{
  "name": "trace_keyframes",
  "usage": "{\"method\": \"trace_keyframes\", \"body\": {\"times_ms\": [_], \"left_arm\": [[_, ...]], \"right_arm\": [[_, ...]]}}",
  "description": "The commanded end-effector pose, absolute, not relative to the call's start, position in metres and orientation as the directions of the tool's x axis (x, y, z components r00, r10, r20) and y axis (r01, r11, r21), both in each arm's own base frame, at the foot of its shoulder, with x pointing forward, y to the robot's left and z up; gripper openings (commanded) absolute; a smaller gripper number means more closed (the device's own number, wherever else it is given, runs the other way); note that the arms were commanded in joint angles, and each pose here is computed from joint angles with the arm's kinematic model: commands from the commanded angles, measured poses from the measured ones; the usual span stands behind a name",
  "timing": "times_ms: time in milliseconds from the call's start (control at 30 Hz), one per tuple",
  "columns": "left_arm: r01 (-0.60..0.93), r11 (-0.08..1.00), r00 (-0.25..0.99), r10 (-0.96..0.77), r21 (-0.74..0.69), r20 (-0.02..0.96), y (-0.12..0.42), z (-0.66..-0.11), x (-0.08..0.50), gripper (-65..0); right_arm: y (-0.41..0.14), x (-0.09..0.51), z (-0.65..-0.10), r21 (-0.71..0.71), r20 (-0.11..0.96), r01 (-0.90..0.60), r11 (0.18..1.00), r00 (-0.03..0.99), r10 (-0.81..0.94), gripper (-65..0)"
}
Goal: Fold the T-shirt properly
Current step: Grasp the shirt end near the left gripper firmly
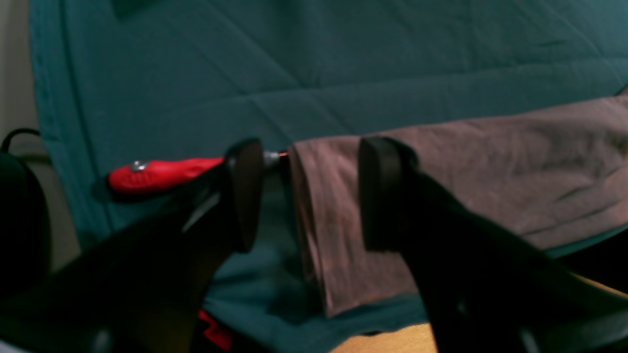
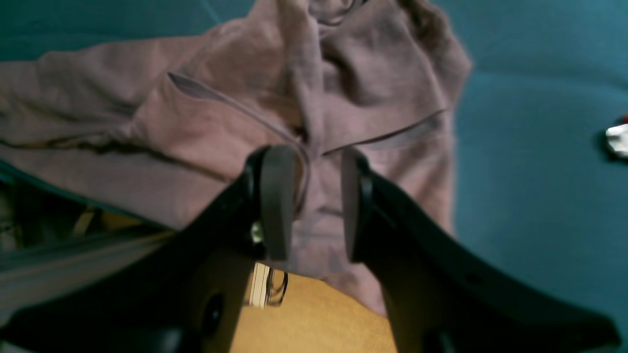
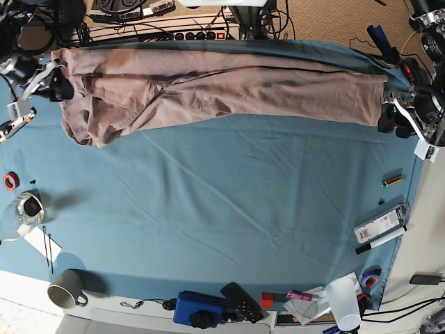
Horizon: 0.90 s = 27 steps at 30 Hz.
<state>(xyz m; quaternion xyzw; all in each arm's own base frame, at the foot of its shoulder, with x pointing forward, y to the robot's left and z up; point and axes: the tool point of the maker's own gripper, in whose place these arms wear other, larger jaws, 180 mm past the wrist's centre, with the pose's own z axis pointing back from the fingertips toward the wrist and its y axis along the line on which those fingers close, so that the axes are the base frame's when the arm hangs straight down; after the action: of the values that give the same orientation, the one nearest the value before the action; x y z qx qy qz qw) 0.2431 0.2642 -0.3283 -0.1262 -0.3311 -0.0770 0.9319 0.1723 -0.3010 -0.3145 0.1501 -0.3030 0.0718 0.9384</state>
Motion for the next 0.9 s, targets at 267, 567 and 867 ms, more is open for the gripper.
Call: {"method": "trace_keyframes", "body": {"times_ms": [267,567,867], "left_arm": [[0.238,0.956,0.767,-0.075,-0.172,0.638,0.266,-0.323,0.243,-35.6],[0.144,0.972,0.791,0.002,-0.188,0.612,0.256,-0.352,0.227,-35.6],[0.037,0.987,0.864,0.048,-0.159,0.501,0.275,-0.376,0.209,-35.6]], "right_arm": [[-0.282,0.173,-0.359,0.211,0.509,-0.283,0.936,0.849,0.142,-47.4],[-0.298,0.159,-0.38,0.221,0.441,-0.213,0.952,0.892,0.098,-47.4],[-0.302,0.154,-0.387,0.236,0.422,-0.19,0.953,0.903,0.076,-47.4]]}}
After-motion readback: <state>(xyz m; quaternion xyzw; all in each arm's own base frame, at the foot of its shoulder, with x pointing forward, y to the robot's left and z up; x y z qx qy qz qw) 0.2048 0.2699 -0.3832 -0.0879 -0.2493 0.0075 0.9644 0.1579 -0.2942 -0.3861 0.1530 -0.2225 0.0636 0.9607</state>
